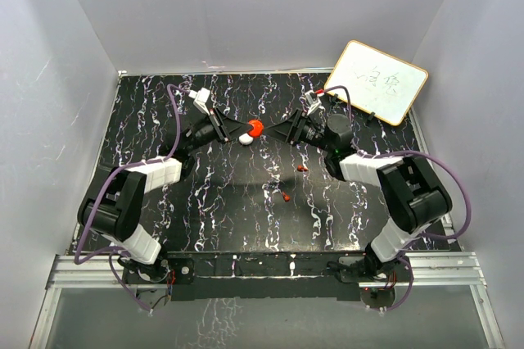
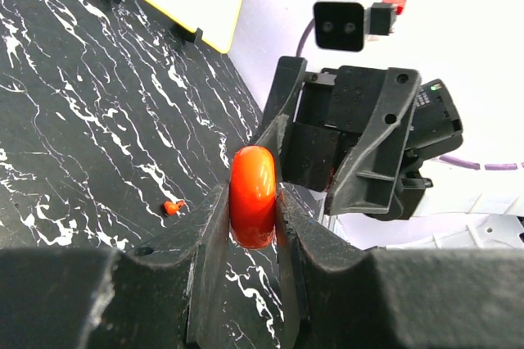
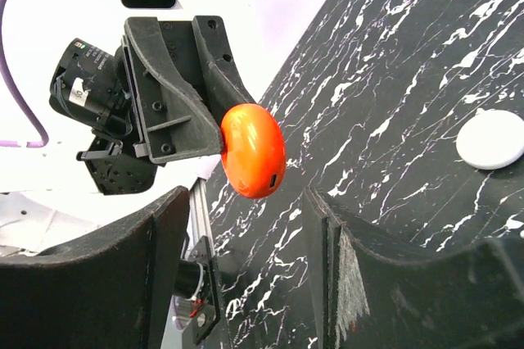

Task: Insert the wireless bluetooth earbuds into the charging case
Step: Open the charging case.

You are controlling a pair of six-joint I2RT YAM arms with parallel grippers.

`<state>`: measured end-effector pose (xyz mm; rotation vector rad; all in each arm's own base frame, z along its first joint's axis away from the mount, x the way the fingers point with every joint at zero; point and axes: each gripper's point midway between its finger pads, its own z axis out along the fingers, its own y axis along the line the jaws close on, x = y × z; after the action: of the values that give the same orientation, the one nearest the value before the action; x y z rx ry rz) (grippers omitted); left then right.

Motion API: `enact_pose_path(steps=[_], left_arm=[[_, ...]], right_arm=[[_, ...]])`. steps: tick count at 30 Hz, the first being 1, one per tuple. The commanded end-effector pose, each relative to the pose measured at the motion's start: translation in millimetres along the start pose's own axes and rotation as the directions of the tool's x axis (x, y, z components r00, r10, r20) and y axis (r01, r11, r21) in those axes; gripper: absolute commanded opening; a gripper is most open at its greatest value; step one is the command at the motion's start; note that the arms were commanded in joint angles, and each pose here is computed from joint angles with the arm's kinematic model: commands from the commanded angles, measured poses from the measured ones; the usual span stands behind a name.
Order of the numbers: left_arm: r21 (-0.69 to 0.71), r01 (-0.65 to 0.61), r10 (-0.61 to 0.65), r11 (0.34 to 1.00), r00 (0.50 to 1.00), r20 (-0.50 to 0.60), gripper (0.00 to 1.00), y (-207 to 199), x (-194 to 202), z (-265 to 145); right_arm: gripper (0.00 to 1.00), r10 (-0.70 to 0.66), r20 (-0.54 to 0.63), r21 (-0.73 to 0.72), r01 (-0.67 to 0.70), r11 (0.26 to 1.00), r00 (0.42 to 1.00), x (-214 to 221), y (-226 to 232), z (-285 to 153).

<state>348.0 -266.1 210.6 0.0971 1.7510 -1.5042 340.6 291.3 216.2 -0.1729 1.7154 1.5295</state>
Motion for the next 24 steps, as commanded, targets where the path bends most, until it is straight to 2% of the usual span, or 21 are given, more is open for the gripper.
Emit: enact_pose_path(steps=[1,24], left_arm=[[0.102,-0.093,0.087,0.990,0.994,0.068,0.00,-43,-29,-1],[0.135,-0.051,0.048,0.990,0.999,0.023,0.00,-46,-15,-2]], right_arm=[[0.54,-0.010,0.059,-0.134,0.018,0.991,0.998,-16,27,2],[0.37,0.057,0.054,-0.235,-0.043,0.971,0.997,-14,24,11]])
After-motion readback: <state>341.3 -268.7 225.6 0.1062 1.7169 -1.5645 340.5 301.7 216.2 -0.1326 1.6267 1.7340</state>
